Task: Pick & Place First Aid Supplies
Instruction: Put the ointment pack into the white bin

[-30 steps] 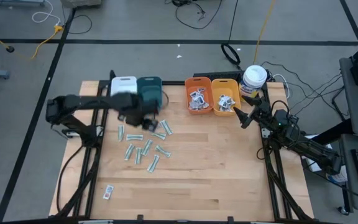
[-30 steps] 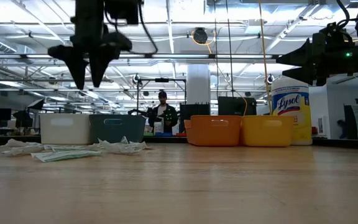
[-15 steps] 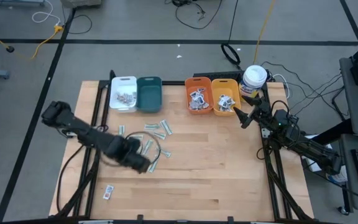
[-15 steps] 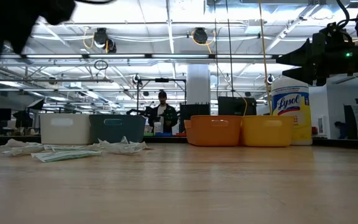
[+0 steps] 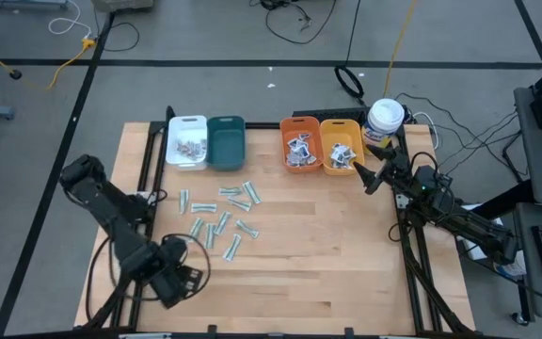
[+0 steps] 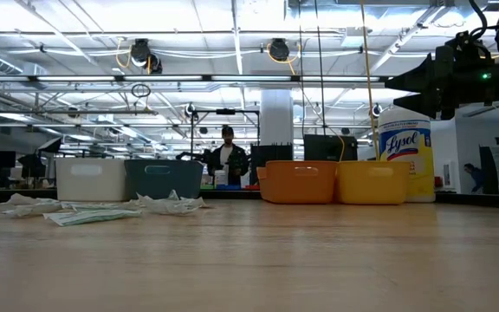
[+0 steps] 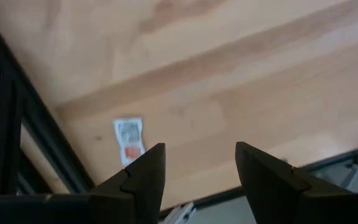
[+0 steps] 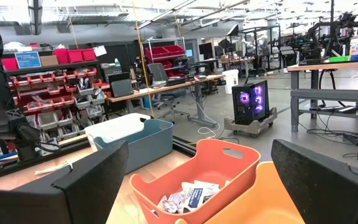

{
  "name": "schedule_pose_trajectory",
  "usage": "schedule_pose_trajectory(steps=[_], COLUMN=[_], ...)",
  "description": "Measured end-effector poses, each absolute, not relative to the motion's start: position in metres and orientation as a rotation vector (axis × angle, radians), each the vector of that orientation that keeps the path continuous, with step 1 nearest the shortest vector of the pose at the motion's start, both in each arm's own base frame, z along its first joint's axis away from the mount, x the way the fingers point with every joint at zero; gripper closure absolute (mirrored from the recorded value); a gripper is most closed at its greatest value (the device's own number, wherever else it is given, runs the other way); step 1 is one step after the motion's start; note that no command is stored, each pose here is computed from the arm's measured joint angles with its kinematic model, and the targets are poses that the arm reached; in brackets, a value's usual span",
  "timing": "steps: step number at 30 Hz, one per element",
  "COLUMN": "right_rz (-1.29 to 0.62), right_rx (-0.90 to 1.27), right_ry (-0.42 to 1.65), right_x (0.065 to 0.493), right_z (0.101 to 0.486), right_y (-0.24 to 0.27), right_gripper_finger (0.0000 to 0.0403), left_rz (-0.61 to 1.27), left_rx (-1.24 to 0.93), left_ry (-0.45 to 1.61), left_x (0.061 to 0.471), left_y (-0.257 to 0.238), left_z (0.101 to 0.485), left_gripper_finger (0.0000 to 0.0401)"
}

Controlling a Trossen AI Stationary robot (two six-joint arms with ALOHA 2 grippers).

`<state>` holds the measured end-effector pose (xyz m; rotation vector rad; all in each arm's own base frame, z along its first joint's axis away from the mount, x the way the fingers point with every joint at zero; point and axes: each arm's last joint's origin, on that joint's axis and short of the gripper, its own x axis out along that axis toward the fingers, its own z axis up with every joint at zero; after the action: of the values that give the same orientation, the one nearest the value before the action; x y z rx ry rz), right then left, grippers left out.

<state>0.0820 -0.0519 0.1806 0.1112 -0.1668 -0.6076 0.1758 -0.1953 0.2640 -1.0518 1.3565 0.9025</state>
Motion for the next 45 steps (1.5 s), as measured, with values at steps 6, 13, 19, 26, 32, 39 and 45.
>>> schedule_pose_trajectory(steps=[6, 13, 19, 26, 32, 39, 45], right_rz=[-0.608, -0.608, -0.607, -0.608, -0.608, -0.608, -0.608], right_rx=[0.111, 0.111, 0.112, 0.111, 0.111, 0.111, 0.111], right_ry=[-0.167, -0.167, -0.167, -0.166, -0.167, -0.167, -0.167], right_x=[0.082, 0.082, 0.082, 0.082, 0.082, 0.082, 0.082], right_z=[0.181, 0.181, 0.181, 0.181, 0.181, 0.181, 0.181], right_y=[-0.052, -0.052, -0.052, -0.052, -0.052, -0.052, -0.052], right_gripper_finger=[0.0011, 0.0011, 0.0011, 0.0011, 0.0011, 0.0011, 0.0011], left_rz=[0.943, 1.056, 1.106, 1.2, 1.263, 1.27, 1.253], left_rx=[-1.044, -0.945, -0.857, -0.778, -0.703, -0.671, -0.663], left_ry=[1.378, 1.514, 1.613, 1.699, 1.807, 1.825, 1.819], left_x=[0.163, 0.171, 0.182, 0.191, 0.192, 0.193, 0.193], left_y=[-0.213, -0.228, -0.235, -0.239, -0.241, -0.243, -0.243], left_z=[0.257, 0.224, 0.196, 0.165, 0.144, 0.134, 0.134], left_gripper_finger=[0.0209, 0.0196, 0.0192, 0.0192, 0.0192, 0.0192, 0.0206])
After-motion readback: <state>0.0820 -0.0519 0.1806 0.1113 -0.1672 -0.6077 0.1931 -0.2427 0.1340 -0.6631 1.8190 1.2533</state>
